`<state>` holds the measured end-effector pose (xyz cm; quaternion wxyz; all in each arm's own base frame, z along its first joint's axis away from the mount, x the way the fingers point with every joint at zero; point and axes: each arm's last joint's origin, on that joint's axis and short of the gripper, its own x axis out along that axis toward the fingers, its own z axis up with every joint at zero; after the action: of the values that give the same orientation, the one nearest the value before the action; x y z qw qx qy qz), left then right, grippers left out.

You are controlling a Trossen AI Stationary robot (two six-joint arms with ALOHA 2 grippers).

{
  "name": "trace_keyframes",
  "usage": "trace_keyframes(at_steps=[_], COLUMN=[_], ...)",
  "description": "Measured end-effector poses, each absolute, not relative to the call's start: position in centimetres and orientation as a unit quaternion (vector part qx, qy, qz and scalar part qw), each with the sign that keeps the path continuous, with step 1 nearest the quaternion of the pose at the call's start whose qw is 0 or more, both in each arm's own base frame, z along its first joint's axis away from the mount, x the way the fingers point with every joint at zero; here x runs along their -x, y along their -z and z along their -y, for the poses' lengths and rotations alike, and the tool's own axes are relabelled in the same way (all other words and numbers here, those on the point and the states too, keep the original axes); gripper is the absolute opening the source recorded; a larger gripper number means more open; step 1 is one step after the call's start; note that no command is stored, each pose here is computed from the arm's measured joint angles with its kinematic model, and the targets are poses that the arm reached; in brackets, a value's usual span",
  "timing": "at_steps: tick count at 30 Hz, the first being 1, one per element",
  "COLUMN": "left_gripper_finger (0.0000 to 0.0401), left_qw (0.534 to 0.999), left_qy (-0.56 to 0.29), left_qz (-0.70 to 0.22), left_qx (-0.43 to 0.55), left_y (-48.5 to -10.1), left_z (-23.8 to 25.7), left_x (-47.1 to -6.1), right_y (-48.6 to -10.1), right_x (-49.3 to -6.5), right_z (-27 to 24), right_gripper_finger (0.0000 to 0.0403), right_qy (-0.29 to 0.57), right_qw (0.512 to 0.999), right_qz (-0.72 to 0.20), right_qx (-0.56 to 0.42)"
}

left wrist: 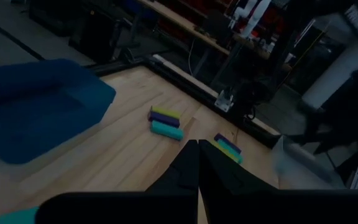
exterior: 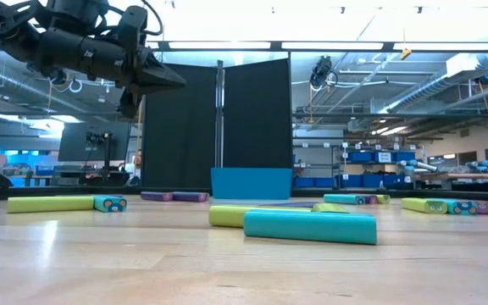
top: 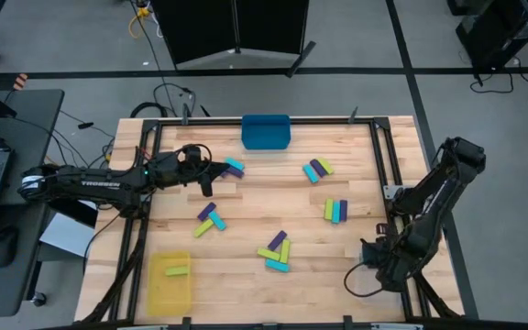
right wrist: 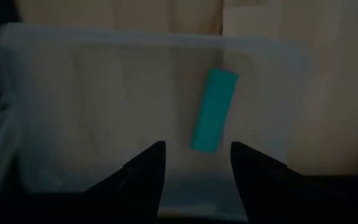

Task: Sort blocks
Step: Put the purple block into the blue bin

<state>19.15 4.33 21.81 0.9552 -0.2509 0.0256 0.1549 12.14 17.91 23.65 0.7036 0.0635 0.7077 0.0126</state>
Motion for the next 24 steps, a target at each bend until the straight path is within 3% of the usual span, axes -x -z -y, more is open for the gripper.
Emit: trace_keyframes(at_steps=[10, 19, 24], left_gripper_finger=[0.0010, 0.0010, 0.0010], left_qw=[0.956, 0.956, 0.948], left_qy=[-0.135, -0.103, -0.087], left_qz=[-0.051, -0.085, -0.181], left_qx=[0.255, 0.261, 0.247], left_y=[-21.4, -20.9, -21.4], left_z=[-4.2, -3.9, -4.0], left_x=[-19.1, -19.1, -19.2], right_y=[-31.2, -32.4, -32.9], right_x=[-14.4, -19.5, -22.5], right_z=[-16.3, -11.6, -8.1], right_gripper_finger=[0.0168, 0.0140, 0.0130], right_qy=[-0.044, -0.031, -0.020], right_qw=[0.738, 0.788, 0.830], right_qz=[-0.673, -0.614, -0.556], right_qx=[-0.028, -0.029, -0.038])
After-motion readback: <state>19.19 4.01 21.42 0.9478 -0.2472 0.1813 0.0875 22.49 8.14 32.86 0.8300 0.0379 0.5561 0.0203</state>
